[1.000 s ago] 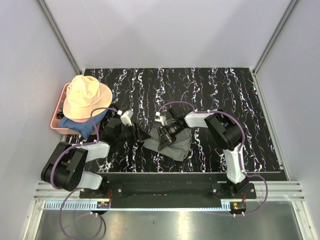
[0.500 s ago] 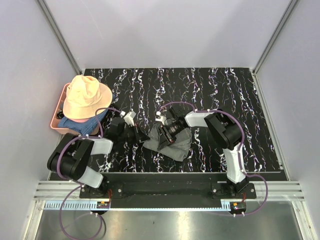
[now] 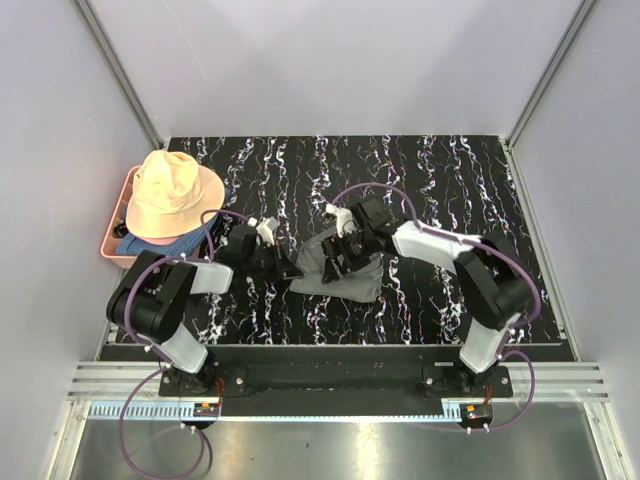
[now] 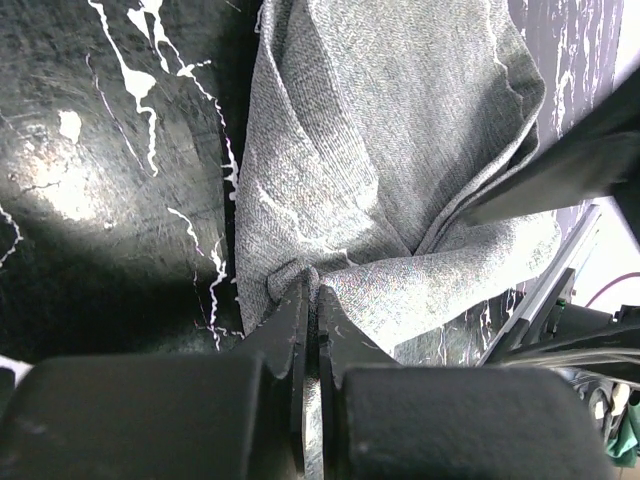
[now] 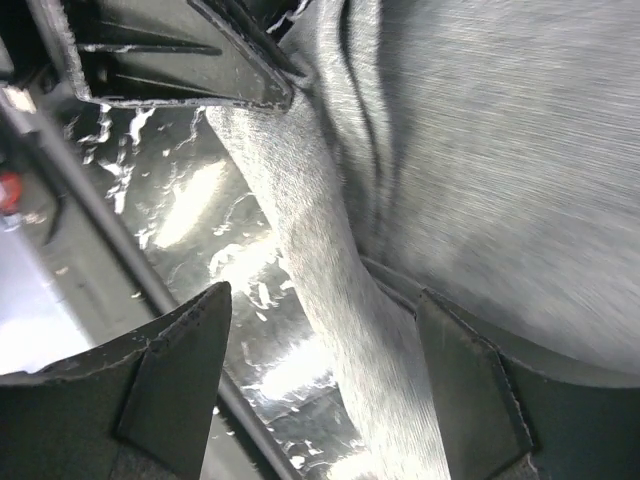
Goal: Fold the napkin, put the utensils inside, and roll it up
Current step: Roll the napkin with the utensil
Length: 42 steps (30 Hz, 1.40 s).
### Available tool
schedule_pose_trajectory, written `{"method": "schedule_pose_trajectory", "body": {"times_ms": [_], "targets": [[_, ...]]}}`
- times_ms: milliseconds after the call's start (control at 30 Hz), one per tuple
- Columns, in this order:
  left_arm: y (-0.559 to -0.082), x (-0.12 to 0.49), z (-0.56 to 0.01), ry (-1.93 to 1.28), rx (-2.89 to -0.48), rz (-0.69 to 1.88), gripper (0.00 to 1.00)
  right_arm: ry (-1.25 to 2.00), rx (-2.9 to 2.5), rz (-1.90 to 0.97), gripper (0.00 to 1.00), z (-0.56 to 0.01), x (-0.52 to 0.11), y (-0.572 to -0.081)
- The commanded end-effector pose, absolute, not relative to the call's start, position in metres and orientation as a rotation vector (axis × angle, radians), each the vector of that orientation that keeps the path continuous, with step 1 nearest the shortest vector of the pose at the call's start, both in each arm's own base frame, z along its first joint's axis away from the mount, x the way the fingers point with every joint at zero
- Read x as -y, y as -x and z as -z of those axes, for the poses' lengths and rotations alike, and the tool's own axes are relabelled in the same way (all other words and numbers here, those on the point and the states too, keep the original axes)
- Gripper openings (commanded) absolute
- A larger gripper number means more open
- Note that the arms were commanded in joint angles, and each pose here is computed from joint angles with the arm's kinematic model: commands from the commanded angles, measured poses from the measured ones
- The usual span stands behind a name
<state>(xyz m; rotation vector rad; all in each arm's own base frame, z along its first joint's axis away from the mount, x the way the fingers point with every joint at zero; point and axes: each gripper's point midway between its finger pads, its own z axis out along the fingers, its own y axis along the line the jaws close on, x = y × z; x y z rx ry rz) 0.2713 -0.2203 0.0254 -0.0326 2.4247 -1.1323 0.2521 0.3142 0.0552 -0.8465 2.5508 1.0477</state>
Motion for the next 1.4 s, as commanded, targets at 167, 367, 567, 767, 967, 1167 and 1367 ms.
{"method": "schedule_pose_trajectory", "body": {"times_ms": [167, 367, 567, 767, 967, 1167, 1367], "targets": [[-0.274, 0.219, -0.009, 0.053, -2.528, 1.089, 0.0, 1.065, -2.245, -0.557, 0.83, -0.078, -0.32, -0.253], [-0.276, 0.219, -0.007, 0.052, -2.551, 1.08, 0.0, 1.182, -2.227, -0.43, 0.78, -0.054, -0.329, -0.243], [-0.276, 0.219, -0.008, 0.045, -2.553, 1.081, 0.0, 1.221, -2.259, -0.378, 0.74, -0.033, -0.325, -0.243], [-0.28, 0.223, -0.014, 0.021, -2.532, 1.101, 0.0, 1.247, -2.298, -0.326, 0.72, -0.013, -0.317, -0.242], [-0.298, 0.229, -0.038, 0.01, -2.46, 1.118, 0.27, 1.255, -2.394, -0.289, 0.49, 0.005, -0.311, -0.236], [-0.313, 0.22, -0.068, 0.008, -2.397, 1.017, 0.54, 1.301, -2.48, -0.359, 0.25, 0.011, -0.319, -0.224], [-0.307, 0.185, -0.058, 0.102, -2.405, 0.842, 0.64, 1.312, -2.512, -0.516, 0.18, -0.006, -0.328, -0.207]]}}
